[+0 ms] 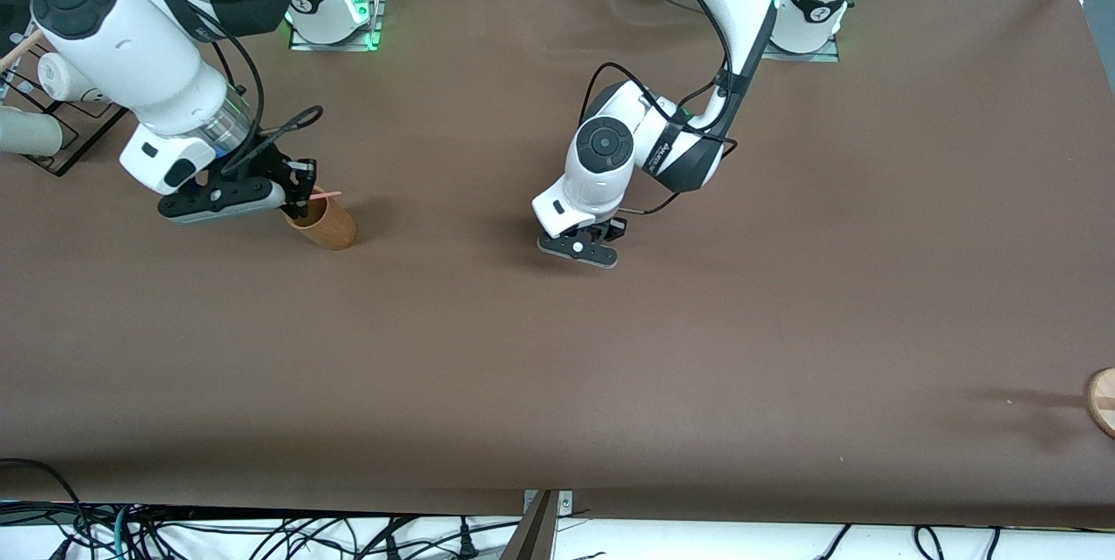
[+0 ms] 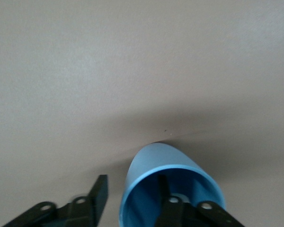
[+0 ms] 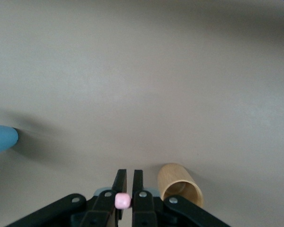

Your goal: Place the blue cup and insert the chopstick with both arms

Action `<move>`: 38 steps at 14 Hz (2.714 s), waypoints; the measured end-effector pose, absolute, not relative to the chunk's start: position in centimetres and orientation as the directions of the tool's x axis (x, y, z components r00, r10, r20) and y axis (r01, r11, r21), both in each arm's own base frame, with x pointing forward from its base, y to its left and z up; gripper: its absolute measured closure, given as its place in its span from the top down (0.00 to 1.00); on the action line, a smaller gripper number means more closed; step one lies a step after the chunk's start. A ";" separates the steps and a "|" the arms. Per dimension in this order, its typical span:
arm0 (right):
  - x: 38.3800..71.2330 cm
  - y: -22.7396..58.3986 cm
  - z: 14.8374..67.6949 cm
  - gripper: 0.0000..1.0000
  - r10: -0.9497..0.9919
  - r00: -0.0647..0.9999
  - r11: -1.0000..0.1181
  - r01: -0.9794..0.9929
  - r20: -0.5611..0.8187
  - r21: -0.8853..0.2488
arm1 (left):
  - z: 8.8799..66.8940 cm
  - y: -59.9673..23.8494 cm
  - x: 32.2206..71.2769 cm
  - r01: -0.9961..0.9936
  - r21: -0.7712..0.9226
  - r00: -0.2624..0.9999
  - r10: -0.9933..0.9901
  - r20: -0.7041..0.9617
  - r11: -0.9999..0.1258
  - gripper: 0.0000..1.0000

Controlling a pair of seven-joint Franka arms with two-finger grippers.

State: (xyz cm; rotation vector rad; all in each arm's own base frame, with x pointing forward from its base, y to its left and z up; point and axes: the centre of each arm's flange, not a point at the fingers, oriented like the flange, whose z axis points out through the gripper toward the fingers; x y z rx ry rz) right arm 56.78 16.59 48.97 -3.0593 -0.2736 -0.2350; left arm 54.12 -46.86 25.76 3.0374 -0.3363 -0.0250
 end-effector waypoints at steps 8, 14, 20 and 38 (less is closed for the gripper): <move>57.0 24.5 48.1 0.09 0.050 0.976 -0.987 0.080 0.212 -0.140 | 41.8 -39.1 58.7 -0.108 0.147 0.994 -0.107 0.018 -0.983 1.00; 56.0 36.7 46.4 0.09 -0.061 0.965 -0.977 -0.006 0.256 -0.213 | 53.8 -20.7 61.5 0.121 0.178 0.992 0.116 -0.041 -0.977 1.00; 54.6 45.2 44.0 0.09 -0.154 0.953 -0.964 -0.088 0.260 -0.250 | 56.7 -7.7 61.5 0.139 0.193 0.989 0.125 -0.083 -0.971 1.00; 54.2 47.2 40.9 0.58 -0.144 0.947 -0.980 -0.097 0.286 -0.172 | 60.1 2.0 59.5 -0.076 0.074 0.997 -0.077 -0.012 -0.994 1.00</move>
